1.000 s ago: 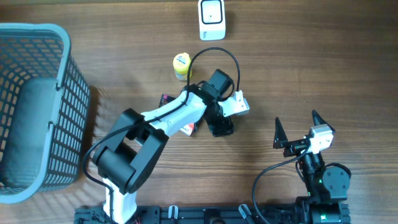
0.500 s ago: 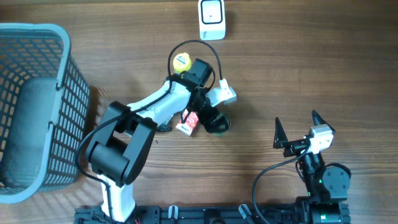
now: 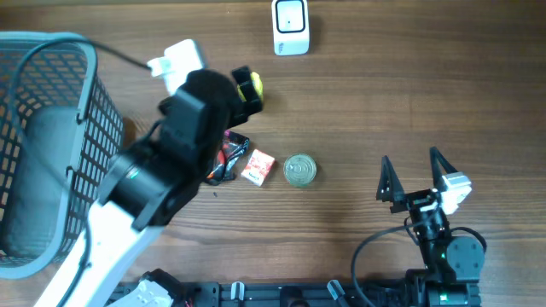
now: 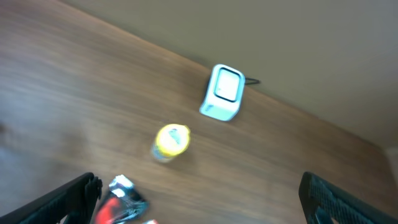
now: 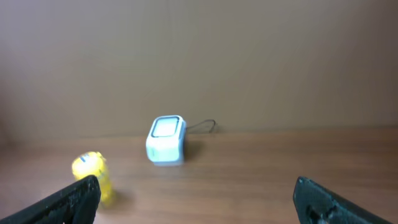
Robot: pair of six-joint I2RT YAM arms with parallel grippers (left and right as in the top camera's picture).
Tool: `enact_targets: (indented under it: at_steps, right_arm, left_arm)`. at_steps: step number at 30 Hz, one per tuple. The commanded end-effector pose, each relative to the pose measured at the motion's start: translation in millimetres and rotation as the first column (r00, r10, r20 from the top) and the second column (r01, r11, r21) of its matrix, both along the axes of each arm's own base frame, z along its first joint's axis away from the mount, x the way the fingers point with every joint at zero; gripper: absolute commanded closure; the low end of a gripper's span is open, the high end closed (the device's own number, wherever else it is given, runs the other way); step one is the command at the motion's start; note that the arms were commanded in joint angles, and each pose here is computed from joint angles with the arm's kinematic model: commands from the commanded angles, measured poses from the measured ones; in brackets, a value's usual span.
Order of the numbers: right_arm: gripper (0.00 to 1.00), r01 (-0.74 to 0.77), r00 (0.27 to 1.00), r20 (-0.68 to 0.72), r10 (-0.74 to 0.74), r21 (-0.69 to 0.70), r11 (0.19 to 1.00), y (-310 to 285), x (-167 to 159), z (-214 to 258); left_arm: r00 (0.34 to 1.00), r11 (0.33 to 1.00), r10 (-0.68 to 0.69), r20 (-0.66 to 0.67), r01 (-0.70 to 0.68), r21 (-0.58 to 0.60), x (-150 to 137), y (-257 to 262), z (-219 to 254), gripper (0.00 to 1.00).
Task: Scan the item barcode
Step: 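Retract the left arm toward the basket and swing the right arm in, then lower the right gripper over the tin can and grasp it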
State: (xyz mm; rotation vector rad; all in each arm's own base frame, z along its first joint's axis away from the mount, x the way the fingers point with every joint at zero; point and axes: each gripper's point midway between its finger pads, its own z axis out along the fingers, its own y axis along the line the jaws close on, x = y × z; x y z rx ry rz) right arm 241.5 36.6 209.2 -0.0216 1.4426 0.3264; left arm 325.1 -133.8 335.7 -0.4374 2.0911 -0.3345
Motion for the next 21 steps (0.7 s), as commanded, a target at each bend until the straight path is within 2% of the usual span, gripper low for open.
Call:
enact_targets:
  at_steps: [1,3,5,6,9,10,11,13,14,15,17,19,21]
  right_arm:
    - [0.0,-0.174,0.979,-0.066,0.191,0.204,0.963,26,-11,15]
    - [0.0,-0.151,0.93,-0.299,0.212,0.215,0.965,31,-8,-7]
    - [0.0,-0.15,0.906,-0.383,0.179,0.105,0.983,29,5,17]
    - [0.0,-0.115,0.873,-0.475,0.111,0.02,0.993,20,24,36]
    - [0.0,-0.229,0.71,-0.693,0.124,-0.062,0.971,25,54,45]
    - [0.0,-0.391,0.609,-0.76,0.228,-0.038,0.919,44,64,48]
    - [0.0,-0.486,0.529,-0.791,0.308,0.016,0.874,57,75,49]
    - [0.0,-0.618,0.402,-0.767,0.501,0.177,0.766,87,101,36]
    - [0.0,-0.642,0.37,-0.765,0.527,0.199,0.74,93,107,25]
    - [0.0,-0.634,0.335,-0.822,0.46,0.164,0.755,95,116,-2]
    - [0.0,-0.636,0.308,-0.901,0.306,0.044,0.77,98,120,-35]
    - [0.0,-0.729,0.324,-0.908,0.264,-0.062,0.682,128,117,-46]
    - [0.0,-0.775,0.384,-0.899,0.21,-0.19,0.602,152,116,-49]
  left_arm:
    - [0.994,0.993,0.098,0.054,-0.101,0.062,-23,39,21,0.0]
    - [0.985,0.982,0.156,0.08,-0.163,0.096,-32,57,27,0.0]
    - [0.984,0.971,0.158,0.088,-0.17,0.165,-32,64,28,0.0]
    - [0.983,0.966,0.16,0.089,-0.174,0.193,-31,66,27,0.0]
    - [0.971,0.949,0.208,0.115,-0.229,0.217,-34,78,33,0.0]
    - [0.963,0.939,0.236,0.134,-0.261,0.223,-40,87,38,0.0]
    - [0.956,0.934,0.252,0.151,-0.281,0.221,-46,94,43,0.0]
    - [0.94,0.926,0.282,0.193,-0.319,0.2,-66,113,57,0.0]
    - [0.938,0.928,0.283,0.202,-0.321,0.188,-75,119,60,0.0]
    - [0.937,0.929,0.284,0.205,-0.322,0.184,-86,127,62,0.0]
    - [0.937,0.928,0.287,0.2,-0.324,0.185,-102,138,60,0.0]
    - [0.939,0.924,0.288,0.189,-0.324,0.203,-110,144,53,0.0]
    - [0.942,0.921,0.286,0.175,-0.321,0.22,-111,145,44,0.0]
